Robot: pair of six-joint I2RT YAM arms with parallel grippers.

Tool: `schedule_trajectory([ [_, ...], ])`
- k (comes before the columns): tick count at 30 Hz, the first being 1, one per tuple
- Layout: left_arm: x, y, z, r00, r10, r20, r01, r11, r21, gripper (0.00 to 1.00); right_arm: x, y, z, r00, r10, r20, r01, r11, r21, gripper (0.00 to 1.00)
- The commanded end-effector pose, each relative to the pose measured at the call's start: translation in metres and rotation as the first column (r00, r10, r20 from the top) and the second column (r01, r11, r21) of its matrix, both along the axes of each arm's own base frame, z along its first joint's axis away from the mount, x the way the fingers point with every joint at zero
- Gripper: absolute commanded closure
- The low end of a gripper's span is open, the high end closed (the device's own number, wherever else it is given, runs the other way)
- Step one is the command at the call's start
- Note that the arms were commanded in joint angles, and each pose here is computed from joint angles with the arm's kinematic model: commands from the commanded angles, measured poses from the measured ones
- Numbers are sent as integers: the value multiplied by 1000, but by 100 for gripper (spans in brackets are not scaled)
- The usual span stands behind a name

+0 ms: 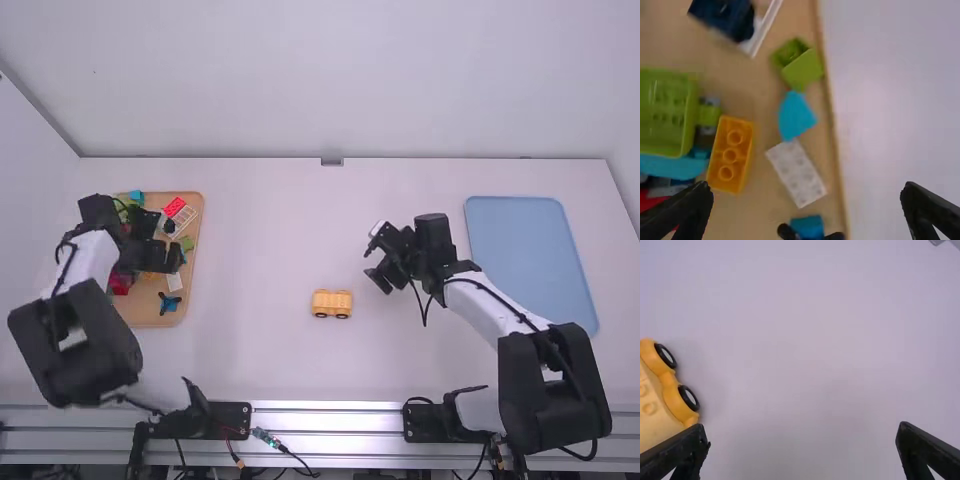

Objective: Assemble lego blocks to make yellow taxi

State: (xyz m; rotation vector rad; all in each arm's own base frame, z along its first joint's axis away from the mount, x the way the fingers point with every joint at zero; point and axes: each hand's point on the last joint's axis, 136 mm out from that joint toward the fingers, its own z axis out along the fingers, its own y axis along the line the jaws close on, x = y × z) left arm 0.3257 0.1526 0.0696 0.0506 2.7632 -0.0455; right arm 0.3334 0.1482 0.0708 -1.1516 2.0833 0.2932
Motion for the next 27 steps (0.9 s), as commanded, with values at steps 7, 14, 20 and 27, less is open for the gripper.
schedule_trajectory([
  [7, 3, 41, -32, 984, 140, -107, -149, 985, -81, 1, 10, 1, 15, 997, -10, 71, 9, 1000, 16, 1],
  [14, 9, 44, -39, 985, 145, -92, -152, 985, -77, 1, 19, 0, 23, 992, -20, 122, 18, 1000, 21, 1],
  [20, 17, 31, -35, 991, 121, -51, -128, 979, -158, 1, 23, 1, 28, 989, -20, 146, 16, 1000, 27, 1],
  [27, 7, 25, -37, 988, 120, -100, -136, 976, -173, 7, 23, 1, 28, 989, -20, 148, 16, 999, 28, 1],
])
